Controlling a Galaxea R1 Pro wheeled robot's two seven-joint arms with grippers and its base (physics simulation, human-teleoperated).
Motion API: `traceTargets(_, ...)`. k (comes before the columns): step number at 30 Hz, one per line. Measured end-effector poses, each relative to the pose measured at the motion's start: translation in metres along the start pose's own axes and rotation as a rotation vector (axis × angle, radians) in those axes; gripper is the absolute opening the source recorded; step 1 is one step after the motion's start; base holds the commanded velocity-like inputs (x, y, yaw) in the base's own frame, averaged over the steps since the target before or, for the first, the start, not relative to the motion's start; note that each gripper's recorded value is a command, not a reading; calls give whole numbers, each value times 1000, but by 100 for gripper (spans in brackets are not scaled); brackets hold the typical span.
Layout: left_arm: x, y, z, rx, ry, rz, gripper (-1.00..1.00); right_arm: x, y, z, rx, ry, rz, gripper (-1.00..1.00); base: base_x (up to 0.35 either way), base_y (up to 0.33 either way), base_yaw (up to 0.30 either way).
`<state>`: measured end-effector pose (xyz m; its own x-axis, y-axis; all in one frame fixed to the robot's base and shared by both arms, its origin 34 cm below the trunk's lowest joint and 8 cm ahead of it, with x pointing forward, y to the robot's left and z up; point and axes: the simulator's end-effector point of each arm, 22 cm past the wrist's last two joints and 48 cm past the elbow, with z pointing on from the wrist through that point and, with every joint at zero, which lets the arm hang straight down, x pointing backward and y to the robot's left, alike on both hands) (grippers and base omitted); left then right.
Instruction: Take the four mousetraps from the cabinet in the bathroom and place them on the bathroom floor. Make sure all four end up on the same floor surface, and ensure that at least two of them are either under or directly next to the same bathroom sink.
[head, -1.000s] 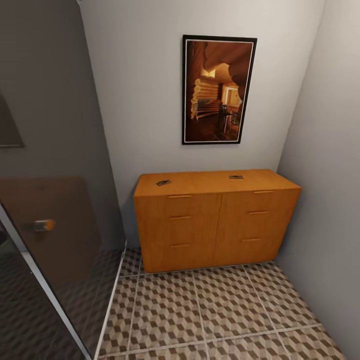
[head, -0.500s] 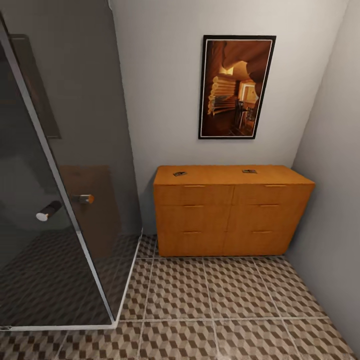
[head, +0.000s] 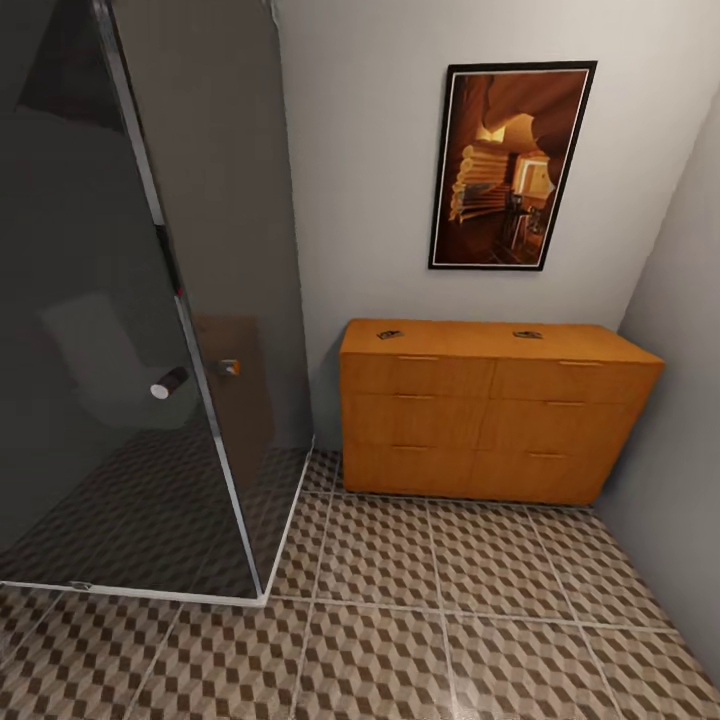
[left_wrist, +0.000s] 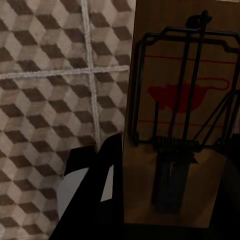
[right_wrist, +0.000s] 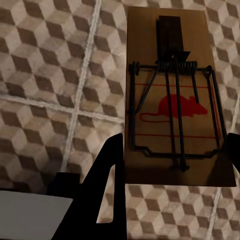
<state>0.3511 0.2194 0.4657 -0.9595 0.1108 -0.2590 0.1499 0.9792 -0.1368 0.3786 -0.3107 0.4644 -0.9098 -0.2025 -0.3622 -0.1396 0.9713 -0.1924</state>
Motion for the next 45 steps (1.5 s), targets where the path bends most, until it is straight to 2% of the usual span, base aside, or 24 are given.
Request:
traceTargets(14,7,-1,2,2,17,-3,-100,7,2,1,-6,17,-2,-100,-159,0,182)
traceTargets(24,9,0,2,2,21,-4,-100,9,2,2,-9,21,-3,-100,-23,0,83)
traceTargets(45,12,0,3,2,28,-5,-100,12,4,2,-12,28,-7,-100,0,0,258)
